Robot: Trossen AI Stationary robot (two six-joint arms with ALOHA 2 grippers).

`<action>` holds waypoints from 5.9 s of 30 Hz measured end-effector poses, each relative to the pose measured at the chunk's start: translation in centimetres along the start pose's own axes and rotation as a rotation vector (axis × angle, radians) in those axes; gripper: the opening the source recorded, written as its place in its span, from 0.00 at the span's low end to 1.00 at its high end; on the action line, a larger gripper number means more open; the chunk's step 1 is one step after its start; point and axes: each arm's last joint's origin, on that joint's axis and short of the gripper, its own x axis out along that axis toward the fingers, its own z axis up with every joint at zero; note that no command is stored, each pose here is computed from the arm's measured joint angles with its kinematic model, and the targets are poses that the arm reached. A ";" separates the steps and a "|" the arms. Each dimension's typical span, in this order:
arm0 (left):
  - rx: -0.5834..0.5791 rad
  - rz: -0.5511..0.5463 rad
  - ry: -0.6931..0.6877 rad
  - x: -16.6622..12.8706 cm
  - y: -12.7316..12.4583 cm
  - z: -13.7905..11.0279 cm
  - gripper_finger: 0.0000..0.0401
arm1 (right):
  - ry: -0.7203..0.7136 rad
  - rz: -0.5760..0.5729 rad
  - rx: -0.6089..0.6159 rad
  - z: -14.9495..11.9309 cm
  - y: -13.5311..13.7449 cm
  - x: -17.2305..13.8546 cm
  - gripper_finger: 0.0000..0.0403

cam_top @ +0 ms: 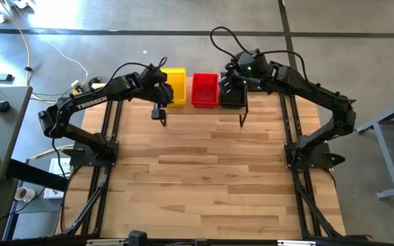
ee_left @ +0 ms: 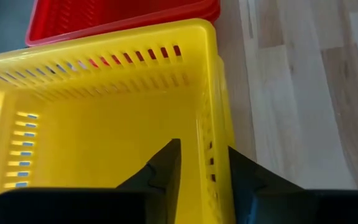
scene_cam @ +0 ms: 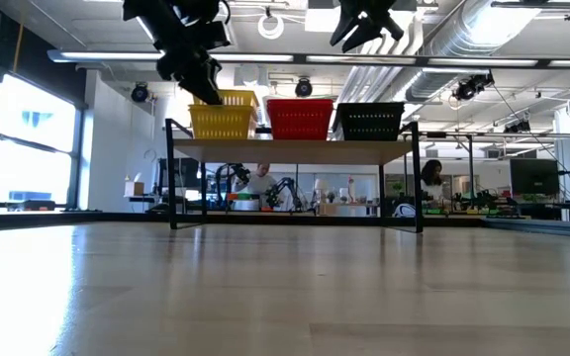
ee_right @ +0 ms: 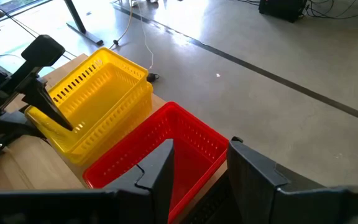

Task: Stack baskets on shelf by color
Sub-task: Stack the yellow bin on the stacked yellow bins on the shelf, then return to Home Position

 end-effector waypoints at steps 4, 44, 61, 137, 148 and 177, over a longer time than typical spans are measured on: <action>0.008 0.004 -0.002 0.0 0.0 0.0 0.24 | 0.000 0.000 0.003 0.0 0.0 0.0 0.33; 0.006 -0.034 0.073 -2.4 0.4 0.6 0.22 | -0.001 -0.001 0.003 0.0 0.0 0.0 0.33; -0.030 -0.003 0.154 -2.4 0.3 0.1 0.22 | -0.001 -0.001 0.004 0.0 0.0 0.0 0.33; -0.589 -0.259 -0.856 -3.6 -17.2 -12.9 0.22 | 0.222 0.232 -0.119 -16.6 8.3 -1.9 0.33; -0.636 -0.250 -0.878 -1.1 -18.3 -15.0 0.22 | -0.041 0.348 0.147 -19.1 2.5 -5.6 0.33; -0.682 -0.146 -0.873 -0.6 -17.8 -15.3 0.22 | -0.259 0.517 0.125 -30.7 -6.5 -6.9 0.33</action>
